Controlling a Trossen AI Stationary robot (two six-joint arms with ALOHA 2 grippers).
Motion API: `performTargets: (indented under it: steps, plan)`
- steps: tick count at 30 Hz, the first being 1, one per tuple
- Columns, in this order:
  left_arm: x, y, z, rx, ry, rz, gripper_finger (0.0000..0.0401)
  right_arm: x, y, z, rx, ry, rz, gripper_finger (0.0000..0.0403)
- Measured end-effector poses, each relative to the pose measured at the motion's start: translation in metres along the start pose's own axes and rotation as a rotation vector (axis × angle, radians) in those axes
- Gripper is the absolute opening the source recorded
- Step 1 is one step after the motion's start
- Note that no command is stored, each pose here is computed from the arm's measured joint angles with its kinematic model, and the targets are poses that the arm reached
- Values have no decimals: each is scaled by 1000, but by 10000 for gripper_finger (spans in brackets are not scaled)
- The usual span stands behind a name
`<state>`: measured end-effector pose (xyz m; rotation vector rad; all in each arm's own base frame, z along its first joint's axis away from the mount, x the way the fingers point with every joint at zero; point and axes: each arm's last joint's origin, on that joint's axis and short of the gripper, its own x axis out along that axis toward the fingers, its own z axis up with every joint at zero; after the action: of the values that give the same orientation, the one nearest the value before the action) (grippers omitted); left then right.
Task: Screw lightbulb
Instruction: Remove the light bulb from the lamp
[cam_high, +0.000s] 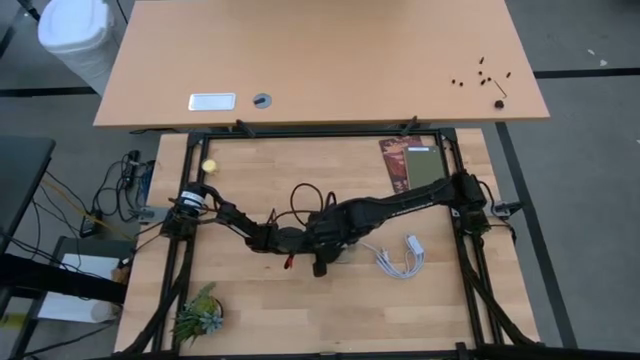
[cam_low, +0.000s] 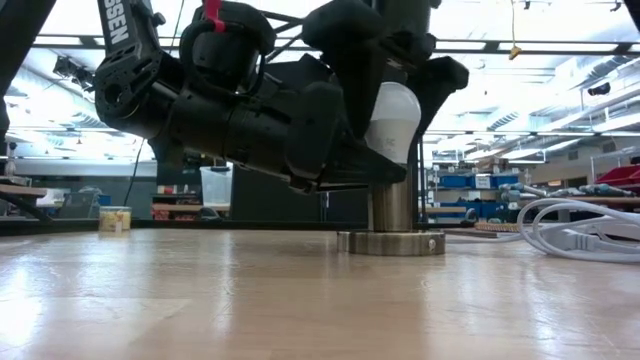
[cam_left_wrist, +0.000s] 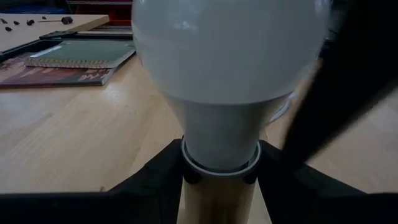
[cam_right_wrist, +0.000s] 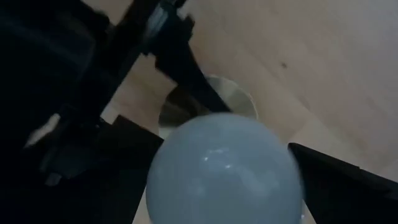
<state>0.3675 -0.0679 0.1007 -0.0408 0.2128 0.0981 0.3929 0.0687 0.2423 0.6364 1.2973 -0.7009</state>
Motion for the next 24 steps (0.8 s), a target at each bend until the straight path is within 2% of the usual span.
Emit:
performTargets:
  steps: [8, 15, 19, 24]
  plan:
    - [0, 1, 0, -12, -2, 5, 181, 5, 0, 1, -3, 5, -29, 366]
    - [0, 0, 0, -1, -1, 5, 181, 5, -1, 2, -89, -12, -38, 302]
    - [0, 0, 0, 14, 3, 6, 181, 5, -1, 3, -187, 7, -22, 264]
    - [0, 0, 0, 24, 5, 3, 181, 5, -1, 3, -440, 37, 6, 259]
